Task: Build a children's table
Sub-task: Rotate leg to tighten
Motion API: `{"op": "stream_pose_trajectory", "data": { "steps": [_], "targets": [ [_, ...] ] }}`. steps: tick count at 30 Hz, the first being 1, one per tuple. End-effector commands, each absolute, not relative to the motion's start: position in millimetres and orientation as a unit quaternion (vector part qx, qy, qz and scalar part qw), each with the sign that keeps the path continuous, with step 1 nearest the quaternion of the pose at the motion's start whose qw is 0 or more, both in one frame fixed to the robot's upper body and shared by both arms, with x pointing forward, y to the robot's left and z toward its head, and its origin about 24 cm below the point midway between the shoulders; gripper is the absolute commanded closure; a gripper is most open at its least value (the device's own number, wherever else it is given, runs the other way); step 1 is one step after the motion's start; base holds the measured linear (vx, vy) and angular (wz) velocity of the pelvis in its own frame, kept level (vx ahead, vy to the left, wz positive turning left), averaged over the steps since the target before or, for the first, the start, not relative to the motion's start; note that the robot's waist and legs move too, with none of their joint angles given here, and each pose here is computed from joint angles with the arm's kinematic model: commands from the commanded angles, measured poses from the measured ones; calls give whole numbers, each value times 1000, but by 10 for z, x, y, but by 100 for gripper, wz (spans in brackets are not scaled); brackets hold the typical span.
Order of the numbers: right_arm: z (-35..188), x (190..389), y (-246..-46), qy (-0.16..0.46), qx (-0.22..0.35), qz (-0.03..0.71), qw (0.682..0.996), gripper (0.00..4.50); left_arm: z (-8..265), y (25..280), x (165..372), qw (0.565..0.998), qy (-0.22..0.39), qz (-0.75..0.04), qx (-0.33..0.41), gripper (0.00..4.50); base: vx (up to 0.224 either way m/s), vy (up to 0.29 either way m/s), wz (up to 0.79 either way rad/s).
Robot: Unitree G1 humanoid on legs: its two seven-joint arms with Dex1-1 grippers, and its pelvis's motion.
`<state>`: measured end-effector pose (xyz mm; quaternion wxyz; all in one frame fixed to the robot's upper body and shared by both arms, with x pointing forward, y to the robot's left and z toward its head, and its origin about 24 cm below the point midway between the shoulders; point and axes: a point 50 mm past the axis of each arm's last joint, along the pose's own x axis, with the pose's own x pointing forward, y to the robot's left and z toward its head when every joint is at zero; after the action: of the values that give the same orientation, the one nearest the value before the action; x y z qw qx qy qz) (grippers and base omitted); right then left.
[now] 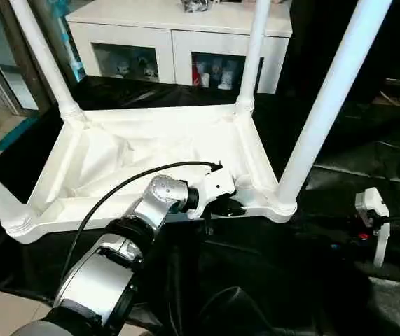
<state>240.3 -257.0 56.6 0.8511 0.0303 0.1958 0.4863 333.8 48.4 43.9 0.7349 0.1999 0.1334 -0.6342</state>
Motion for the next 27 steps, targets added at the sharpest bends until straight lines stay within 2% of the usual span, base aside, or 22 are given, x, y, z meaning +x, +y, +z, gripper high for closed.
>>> {"op": "stream_pose_trajectory", "data": {
  "steps": [1,3,5,6,7,9,12,13,16,17,18,19,24,26,27],
  "targets": [
    [620,2415,-2455,185,37,508,841,122,426,482,3323,736,124,-636,198,450,0,0,0],
    [652,2405,-2357,179,45,525,831,122,458,482,3345,745,118,-629,187,450,0,0,0],
    [675,2413,-2248,170,51,539,824,118,511,493,3363,751,110,-631,163,394,0,0,0],
    [674,2437,-2158,161,54,544,821,118,566,514,3372,752,101,-636,143,394,0,0,0],
    [674,2437,-2158,161,54,544,821,118,566,514,3372,752,101,-636,143,391,0,0,0],
    [661,2469,-2035,152,56,551,819,118,627,560,3388,758,90,-634,125,370,0,0,0],
    [617,2578,-1830,137,65,533,832,118,722,762,3424,776,84,-614,117,352,0,0,0],
    [606,2609,-1774,134,71,528,836,118,742,861,3428,782,87,-606,118,331,0,0,0],
    [599,2646,-1703,126,73,520,842,118,757,1024,3417,791,95,-592,123,312,0,0,0],
    [593,2675,-1655,119,78,513,846,118,763,1153,3409,802,99,-575,129,310,0,0,0],
    [568,2738,-1556,104,86,494,859,118,786,1434,3349,823,109,-541,136,302,0,0,0],
    [568,2738,-1556,104,86,494,859,118,786,1434,3349,823,109,-541,136,274,0,0,0],
    [515,2742,-1358,47,66,468,880,118,856,1823,3114,867,99,-466,148,242,0,0,0],
    [503,2738,-1334,38,56,460,885,118,858,1882,3049,872,100,-455,148,229,0,0,0],
    [482,2721,-1299,23,38,454,890,118,858,1981,2926,883,102,-434,149,220,0,0,0]
  ]
}}
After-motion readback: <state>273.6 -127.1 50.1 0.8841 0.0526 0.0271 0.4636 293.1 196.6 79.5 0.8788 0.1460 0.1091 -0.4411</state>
